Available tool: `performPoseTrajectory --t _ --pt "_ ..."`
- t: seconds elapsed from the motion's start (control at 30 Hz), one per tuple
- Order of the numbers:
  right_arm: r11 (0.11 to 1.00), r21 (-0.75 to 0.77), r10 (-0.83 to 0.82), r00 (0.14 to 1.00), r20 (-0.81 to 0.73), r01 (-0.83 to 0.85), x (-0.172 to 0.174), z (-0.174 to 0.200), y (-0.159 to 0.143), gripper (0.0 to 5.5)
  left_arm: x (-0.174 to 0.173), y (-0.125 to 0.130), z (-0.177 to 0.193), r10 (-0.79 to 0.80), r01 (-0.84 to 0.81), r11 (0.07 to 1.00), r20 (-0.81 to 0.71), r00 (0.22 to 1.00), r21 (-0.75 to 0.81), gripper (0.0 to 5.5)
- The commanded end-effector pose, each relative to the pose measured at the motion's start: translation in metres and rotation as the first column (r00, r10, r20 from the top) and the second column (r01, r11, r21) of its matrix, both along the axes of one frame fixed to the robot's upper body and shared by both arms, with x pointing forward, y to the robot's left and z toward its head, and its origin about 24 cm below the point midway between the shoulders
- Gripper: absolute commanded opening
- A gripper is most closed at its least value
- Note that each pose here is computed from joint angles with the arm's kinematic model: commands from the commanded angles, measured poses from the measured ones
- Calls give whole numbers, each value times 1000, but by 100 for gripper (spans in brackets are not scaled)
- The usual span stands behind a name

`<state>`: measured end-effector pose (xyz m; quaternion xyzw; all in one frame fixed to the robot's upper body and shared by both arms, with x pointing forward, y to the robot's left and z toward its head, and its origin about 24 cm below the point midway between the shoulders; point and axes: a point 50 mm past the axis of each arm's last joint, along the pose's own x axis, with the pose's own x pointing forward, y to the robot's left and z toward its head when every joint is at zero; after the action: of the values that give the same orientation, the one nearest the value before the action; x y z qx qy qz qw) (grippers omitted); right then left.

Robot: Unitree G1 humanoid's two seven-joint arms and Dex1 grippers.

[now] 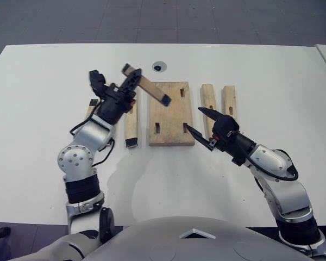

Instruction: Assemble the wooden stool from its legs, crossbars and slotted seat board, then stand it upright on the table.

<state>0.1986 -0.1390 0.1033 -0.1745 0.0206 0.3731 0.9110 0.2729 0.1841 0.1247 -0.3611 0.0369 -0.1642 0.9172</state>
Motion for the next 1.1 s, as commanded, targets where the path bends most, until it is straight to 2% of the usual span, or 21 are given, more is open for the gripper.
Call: performPoseTrajectory --t 0.03,0.2,0.4,0.73,0.83,0.97,1.1 --pt "999 -25 -45 998 -39 44 0 -9 -7 383 2 44 -5 229 -240 918 71 971 314 42" --pt "998 -37 -60 996 -67 58 -2 -16 -9 466 -2 66 -23 327 -321 875 48 944 362 42" --pt "997 -52 -67 995 -69 63 -2 -18 -12 540 -3 68 -35 321 -303 884 10 947 356 42" --pt "996 -61 -68 995 -78 64 -4 -21 -12 540 8 55 -40 288 -264 869 5 958 419 42" --pt "996 -60 -73 994 -78 69 -4 -21 -12 540 8 55 -46 291 -238 818 -21 956 523 42" --pt "995 -59 -84 994 -76 79 -4 -21 -13 540 0 56 -56 313 -206 673 -22 949 711 42" --pt "995 -56 -88 993 -77 84 -4 -22 -11 540 -6 47 -68 313 -184 643 -36 949 743 41"
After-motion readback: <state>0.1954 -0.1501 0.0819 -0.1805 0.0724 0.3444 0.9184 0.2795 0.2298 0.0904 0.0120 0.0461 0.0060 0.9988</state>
